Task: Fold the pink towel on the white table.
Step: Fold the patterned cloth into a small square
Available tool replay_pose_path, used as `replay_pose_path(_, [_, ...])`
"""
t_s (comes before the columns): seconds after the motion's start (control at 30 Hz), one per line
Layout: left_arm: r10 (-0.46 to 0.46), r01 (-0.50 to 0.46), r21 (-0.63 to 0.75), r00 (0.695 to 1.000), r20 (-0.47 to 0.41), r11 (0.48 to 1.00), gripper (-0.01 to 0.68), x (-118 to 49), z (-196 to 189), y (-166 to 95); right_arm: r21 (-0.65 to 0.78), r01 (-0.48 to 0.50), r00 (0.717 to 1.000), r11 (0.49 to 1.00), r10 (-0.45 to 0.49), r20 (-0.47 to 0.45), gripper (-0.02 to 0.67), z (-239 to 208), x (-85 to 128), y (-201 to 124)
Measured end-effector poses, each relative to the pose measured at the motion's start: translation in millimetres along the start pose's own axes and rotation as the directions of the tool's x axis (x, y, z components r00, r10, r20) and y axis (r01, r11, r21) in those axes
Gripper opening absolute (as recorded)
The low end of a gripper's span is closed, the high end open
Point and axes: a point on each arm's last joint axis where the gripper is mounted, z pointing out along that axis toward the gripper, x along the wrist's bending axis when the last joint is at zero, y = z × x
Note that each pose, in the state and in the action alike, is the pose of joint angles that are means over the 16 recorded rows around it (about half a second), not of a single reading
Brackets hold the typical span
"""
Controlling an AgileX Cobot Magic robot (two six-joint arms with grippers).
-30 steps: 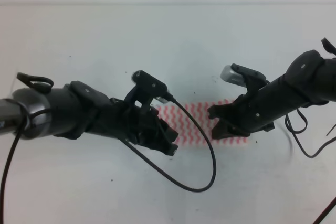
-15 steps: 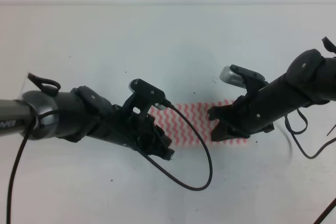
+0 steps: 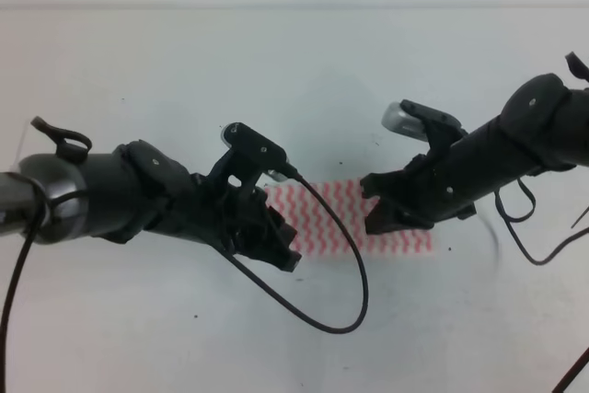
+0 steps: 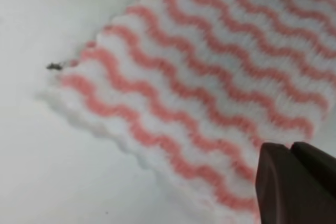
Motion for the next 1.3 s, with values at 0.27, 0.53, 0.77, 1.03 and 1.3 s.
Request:
replay_pose_path(0.27, [0.011, -0.011, 0.025, 1.0, -0.008, 1.0, 0.011, 2.3, 4.9, -4.4, -0.018, 0.017, 1.0, 1.0, -0.017, -0.009, -0.018, -4.5, 4.8, 7.0])
replay_pose_path(0.53, [-0.006, 0.005, -0.015, 0.999, -0.051, 1.0, 0.007, 4.3, -4.2, 2.6, -0.042, 0.013, 1.0, 0.999, -0.012, 0.025, -0.018, -13.0, 6.3, 10.3])
replay_pose_path(0.77, [-0.129, 0.122, -0.112, 0.99, -0.058, 0.986, 0.001, 10.3, -22.1, 12.0, -0.099, 0.027, 0.992, 0.995, -0.014, 0.125, -0.018, -38.2, 10.7, 12.4])
replay_pose_path(1.03, [-0.282, 0.282, -0.197, 0.959, 0.028, 0.939, -0.002, 20.1, -32.9, 14.2, -0.195, 0.051, 0.974, 0.979, -0.006, 0.227, -0.018, -68.9, 14.6, 7.4])
replay_pose_path(1.3, [-0.341, 0.355, -0.195, 0.934, 0.105, 0.914, -0.002, 26.6, -20.8, 7.0, -0.233, 0.036, 0.969, 0.972, 0.023, 0.245, -0.018, -69.8, 8.7, 0.4])
